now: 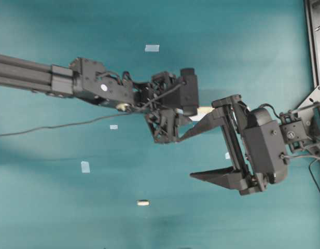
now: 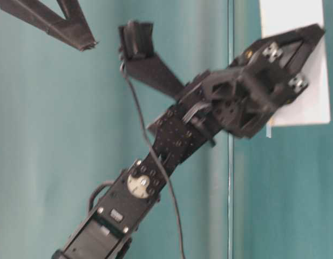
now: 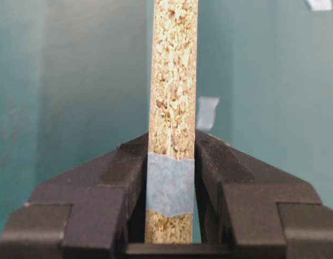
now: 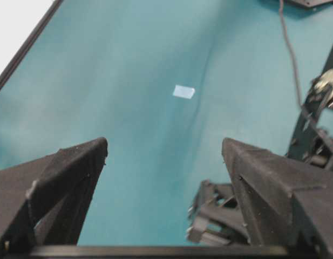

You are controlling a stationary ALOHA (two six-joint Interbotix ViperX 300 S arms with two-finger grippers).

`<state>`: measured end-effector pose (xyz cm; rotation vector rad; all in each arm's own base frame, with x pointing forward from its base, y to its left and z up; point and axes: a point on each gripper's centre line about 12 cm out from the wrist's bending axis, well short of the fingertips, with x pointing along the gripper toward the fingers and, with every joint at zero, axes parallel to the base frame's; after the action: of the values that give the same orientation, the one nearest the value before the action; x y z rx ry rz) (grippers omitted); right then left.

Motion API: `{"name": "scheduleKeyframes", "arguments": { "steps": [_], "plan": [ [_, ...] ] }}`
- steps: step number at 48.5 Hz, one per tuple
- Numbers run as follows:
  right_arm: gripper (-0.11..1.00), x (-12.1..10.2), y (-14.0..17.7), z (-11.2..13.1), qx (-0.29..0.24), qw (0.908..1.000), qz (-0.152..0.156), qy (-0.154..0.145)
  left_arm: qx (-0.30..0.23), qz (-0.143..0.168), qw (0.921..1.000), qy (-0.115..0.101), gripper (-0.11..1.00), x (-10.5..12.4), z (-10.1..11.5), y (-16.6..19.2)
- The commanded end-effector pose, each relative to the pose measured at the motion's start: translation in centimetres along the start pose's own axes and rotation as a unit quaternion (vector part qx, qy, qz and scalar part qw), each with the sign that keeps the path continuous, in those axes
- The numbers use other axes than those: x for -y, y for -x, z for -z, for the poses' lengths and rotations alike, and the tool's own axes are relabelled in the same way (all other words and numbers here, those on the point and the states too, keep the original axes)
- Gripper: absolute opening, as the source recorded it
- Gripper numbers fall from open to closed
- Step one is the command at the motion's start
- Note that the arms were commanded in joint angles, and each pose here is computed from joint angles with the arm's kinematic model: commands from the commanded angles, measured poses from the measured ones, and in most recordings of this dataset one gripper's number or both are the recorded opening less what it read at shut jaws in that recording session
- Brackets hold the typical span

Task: Move the wooden board into place and insert the rod into its hole.
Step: 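Drag the strip with the left gripper toward the table center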

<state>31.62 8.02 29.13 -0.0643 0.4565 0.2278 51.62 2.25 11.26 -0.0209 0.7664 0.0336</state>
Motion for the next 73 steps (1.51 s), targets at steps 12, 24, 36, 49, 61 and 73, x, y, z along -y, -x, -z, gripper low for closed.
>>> {"name": "scheduleKeyframes", "arguments": {
  "steps": [12,24,36,49,61,73],
  "plan": [
    [0.99,0.0,0.7,-1.2,0.021,0.9998,0.0,-0.001,0.051,0.009,0.9987,0.0,0.22,1.2,-4.1,-0.5],
    [0.99,0.0,1.0,-1.2,0.024,0.9997,0.0,-0.001,0.044,0.01,0.9987,0.022,0.22,1.3,-3.5,-1.6],
    [0.99,0.0,1.1,-1.0,0.023,0.9997,0.0,0.0,0.037,0.01,0.9986,0.036,0.22,1.3,-2.9,-2.2],
    [0.99,0.0,1.1,-1.0,0.023,0.9997,0.0,-0.001,0.044,0.012,0.9985,0.031,0.22,1.6,-3.2,-2.2],
    [0.99,0.0,1.1,-0.8,0.02,0.9998,0.0,0.0,0.05,0.016,0.9981,0.032,0.22,2.1,-3.7,-2.1],
    [0.99,0.0,1.0,-0.4,0.016,0.9999,0.0,0.001,0.053,0.017,0.998,0.032,0.77,2.2,-4.0,-1.9]
  ]
}}
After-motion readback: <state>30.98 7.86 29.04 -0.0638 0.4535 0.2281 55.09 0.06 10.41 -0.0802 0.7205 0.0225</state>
